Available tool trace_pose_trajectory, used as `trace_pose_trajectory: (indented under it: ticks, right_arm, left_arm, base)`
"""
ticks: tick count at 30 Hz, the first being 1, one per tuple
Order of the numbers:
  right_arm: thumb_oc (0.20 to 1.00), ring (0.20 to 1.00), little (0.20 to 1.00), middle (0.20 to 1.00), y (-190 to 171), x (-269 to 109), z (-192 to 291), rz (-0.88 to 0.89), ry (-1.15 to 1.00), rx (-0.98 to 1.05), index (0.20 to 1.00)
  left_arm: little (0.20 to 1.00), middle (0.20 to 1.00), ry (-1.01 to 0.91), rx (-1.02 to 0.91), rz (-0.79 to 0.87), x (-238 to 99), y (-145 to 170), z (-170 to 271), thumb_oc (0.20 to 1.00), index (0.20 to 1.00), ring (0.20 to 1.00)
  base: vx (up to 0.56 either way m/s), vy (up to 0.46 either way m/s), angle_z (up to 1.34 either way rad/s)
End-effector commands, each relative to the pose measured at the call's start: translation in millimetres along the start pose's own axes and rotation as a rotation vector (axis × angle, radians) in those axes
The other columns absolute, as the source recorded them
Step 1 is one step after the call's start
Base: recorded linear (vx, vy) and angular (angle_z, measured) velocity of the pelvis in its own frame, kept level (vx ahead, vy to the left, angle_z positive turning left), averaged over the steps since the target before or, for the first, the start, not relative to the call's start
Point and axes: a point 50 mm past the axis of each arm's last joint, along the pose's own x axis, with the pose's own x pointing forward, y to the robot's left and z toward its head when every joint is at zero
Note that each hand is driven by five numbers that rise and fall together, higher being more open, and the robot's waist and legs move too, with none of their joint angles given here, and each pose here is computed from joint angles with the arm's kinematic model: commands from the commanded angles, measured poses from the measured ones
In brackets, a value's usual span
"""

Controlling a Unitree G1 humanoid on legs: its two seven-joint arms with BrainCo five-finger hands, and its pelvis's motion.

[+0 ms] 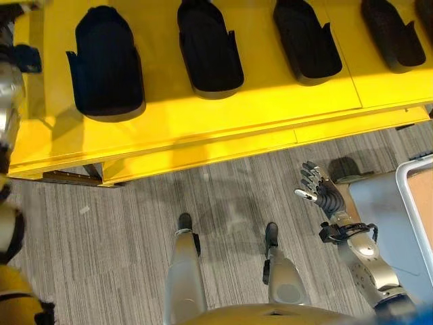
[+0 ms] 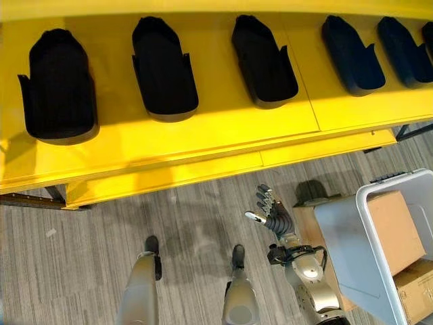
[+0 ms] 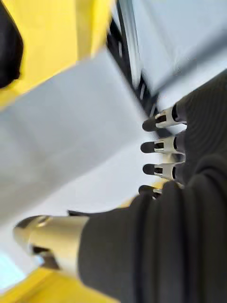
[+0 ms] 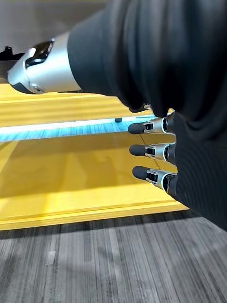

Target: Move parts from the plastic box to the shelf.

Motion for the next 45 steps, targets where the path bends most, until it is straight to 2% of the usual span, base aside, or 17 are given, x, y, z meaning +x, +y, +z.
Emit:
trace_pose_trajectory:
  ticks: [1, 7, 14, 20, 22, 30, 45]
  right_arm:
    - [1.000, 1.000, 1.000, 1.000, -18, -6, 21, -0.040, -0.103, -0.019, 1.000]
    - [1.000, 1.000, 1.000, 1.000, -28, -13, 20, -0.085, -0.098, -0.034, 1.000]
    - [1.000, 1.000, 1.000, 1.000, -33, -18, 20, -0.112, -0.100, -0.037, 1.000]
    - [1.000, 1.000, 1.000, 1.000, -39, -24, 26, -0.138, -0.117, -0.075, 1.000]
    - [1.000, 1.000, 1.000, 1.000, -40, -24, 26, -0.141, -0.113, -0.086, 1.000]
    - [1.000, 1.000, 1.000, 1.000, -40, -20, 33, -0.146, -0.140, -0.111, 1.000]
    - [1.000, 1.000, 1.000, 1.000, -42, -15, 35, -0.169, -0.143, -0.117, 1.000]
  left_arm:
    - [1.000, 1.000, -0.093, 0.097, 0.099, -5, 28, 5, 1.000, 1.000, 1.000]
    - [1.000, 1.000, -0.190, 0.162, -0.145, -62, 0, 1, 1.000, 1.000, 1.000]
    - [1.000, 1.000, -0.235, 0.139, -0.347, -129, -27, 4, 1.000, 1.000, 1.000]
    - [1.000, 1.000, -0.303, 0.197, -0.528, -177, -49, 14, 1.000, 1.000, 1.000]
    - [1.000, 1.000, -0.303, 0.230, -0.579, -186, -53, 13, 1.000, 1.000, 1.000]
    - [1.000, 1.000, -0.207, 0.161, -0.703, -217, -76, 2, 1.000, 1.000, 1.000]
    - [1.000, 1.000, -0.024, 0.312, -0.748, -233, -77, -44, 1.000, 1.000, 1.000]
  base:
    - [0.00, 0.000, 0.00]
    - [0.01, -0.005, 0.01]
    - [0.02, -0.008, 0.04]
    - [0.00, -0.011, 0.04]
    - [0.00, 0.000, 0.00]
    - [0.00, 0.000, 0.00]
    - [0.00, 0.012, -0.02]
